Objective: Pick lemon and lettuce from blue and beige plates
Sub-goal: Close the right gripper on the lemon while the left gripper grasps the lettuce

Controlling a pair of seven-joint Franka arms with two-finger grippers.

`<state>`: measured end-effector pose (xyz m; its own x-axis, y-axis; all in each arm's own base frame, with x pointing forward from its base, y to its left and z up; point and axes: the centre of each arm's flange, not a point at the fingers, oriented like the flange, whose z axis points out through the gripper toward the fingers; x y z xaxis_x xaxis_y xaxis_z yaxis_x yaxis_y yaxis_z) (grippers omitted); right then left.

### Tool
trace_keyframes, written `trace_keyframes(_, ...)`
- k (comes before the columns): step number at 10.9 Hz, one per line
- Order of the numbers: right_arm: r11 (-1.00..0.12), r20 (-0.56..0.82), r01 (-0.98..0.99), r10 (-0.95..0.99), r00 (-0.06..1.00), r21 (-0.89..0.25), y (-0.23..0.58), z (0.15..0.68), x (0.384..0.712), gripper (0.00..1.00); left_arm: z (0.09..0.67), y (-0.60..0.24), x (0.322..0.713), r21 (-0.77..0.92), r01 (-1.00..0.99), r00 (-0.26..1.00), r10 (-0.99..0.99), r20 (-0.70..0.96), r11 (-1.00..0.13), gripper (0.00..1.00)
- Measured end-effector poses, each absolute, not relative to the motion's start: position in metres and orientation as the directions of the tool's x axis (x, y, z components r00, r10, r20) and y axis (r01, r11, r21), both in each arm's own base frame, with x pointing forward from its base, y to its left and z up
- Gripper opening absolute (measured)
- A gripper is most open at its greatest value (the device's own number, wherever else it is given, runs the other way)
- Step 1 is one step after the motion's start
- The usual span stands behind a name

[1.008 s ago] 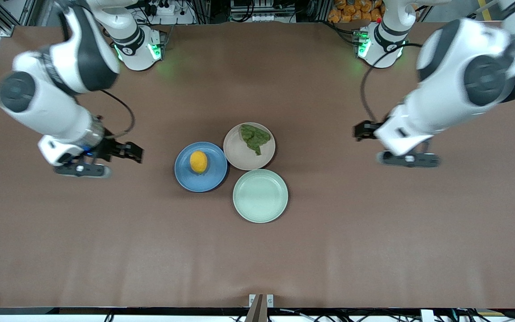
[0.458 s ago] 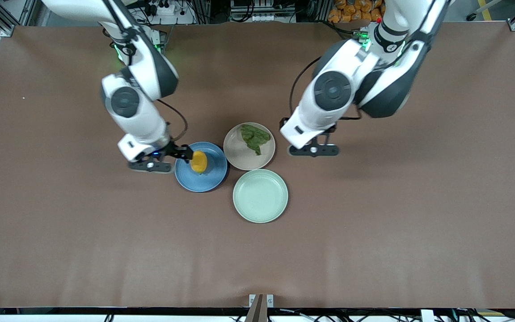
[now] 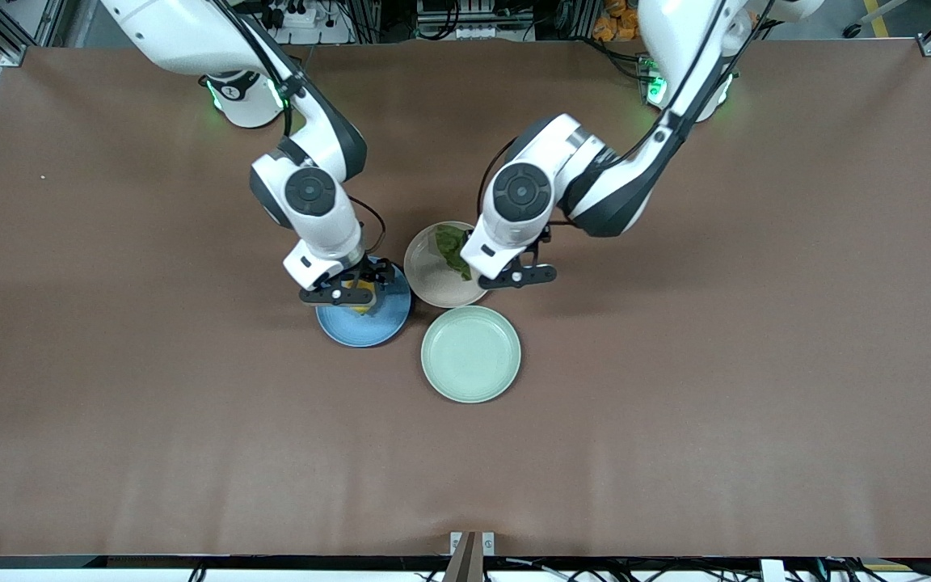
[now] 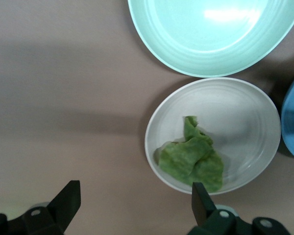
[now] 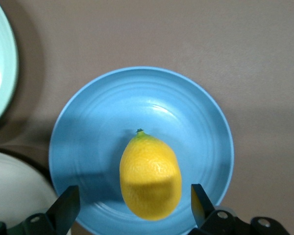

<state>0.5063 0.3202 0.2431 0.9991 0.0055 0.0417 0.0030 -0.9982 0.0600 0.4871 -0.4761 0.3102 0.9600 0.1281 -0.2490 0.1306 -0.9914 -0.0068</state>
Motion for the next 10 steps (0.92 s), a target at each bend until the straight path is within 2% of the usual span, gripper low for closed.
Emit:
trace_keyframes(6,-0.984,0.029,0.102,0.107,0.994,0.144,0.318,0.202,0.498,0.96,0.245,-0.525,0.452,0.010,0.196,0.953,0.188,-0.237,-0.981,1.00)
trace_keyframes(8,-0.981,0.029,0.119,0.125,0.992,0.155,0.318,0.197,0.496,0.66,0.233,-0.531,0.447,0.013,0.203,0.952,0.194,-0.237,-0.979,1.00)
trace_keyframes(10,-0.981,0.034,0.112,0.118,0.992,0.156,0.315,0.199,0.500,0.66,0.228,-0.535,0.447,0.029,0.223,0.951,0.211,-0.226,-0.974,1.00)
